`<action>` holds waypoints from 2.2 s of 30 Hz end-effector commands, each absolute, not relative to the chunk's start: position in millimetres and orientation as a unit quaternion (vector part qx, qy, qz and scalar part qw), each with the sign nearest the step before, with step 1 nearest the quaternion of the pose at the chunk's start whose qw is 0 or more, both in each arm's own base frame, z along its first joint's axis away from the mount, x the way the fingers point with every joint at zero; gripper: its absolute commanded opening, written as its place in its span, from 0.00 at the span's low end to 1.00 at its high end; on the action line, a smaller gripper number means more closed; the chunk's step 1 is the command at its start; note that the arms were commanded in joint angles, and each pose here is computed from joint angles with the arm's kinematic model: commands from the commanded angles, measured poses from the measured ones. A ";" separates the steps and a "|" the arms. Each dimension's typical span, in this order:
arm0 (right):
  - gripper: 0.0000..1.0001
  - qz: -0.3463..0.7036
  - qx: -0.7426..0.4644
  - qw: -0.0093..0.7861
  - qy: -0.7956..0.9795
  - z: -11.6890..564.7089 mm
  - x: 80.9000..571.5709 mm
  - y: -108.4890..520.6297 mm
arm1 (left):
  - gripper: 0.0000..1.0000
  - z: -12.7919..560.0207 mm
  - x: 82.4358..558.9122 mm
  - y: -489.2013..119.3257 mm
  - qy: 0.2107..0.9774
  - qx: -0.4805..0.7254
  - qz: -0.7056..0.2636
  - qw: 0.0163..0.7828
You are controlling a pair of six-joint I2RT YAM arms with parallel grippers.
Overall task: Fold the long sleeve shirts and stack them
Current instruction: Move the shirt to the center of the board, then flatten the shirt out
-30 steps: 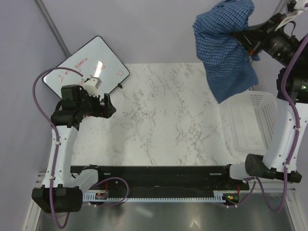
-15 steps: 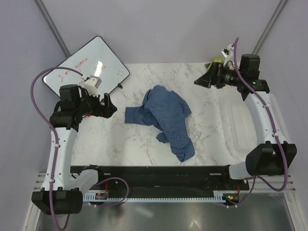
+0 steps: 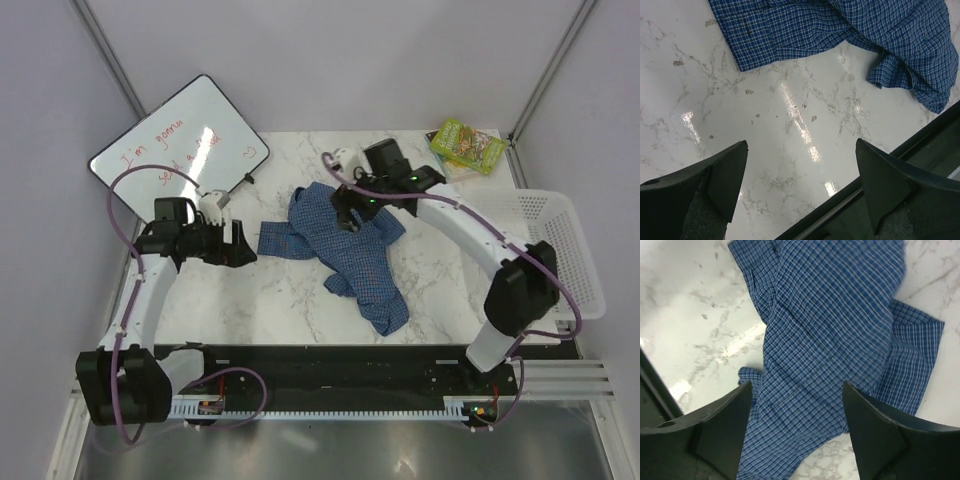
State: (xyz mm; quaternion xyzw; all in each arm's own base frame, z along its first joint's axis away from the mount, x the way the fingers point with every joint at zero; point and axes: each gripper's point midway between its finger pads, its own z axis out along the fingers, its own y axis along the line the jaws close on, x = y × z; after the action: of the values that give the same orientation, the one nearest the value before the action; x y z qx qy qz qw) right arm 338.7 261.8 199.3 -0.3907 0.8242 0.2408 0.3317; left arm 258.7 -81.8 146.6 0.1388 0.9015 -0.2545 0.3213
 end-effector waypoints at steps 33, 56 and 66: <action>0.00 0.257 -0.506 0.416 0.711 237.1 391.8 451.4 | 0.98 224.9 285.6 13.1 0.851 -0.036 -0.252 0.460; 0.00 0.188 -0.128 0.921 0.316 760.2 274.3 217.8 | 0.93 171.9 258.3 -112.8 0.802 0.248 -0.319 0.440; 0.00 0.166 -0.125 0.928 0.309 760.1 277.4 215.0 | 0.88 204.4 216.1 -169.5 0.702 0.355 -0.386 0.482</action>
State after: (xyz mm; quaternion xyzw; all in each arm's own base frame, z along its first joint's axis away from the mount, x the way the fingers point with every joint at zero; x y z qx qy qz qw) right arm 297.9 244.5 734.1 -0.1609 0.3480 0.1796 0.9060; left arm 226.7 -153.0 167.1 0.2923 0.7749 -0.3820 0.4101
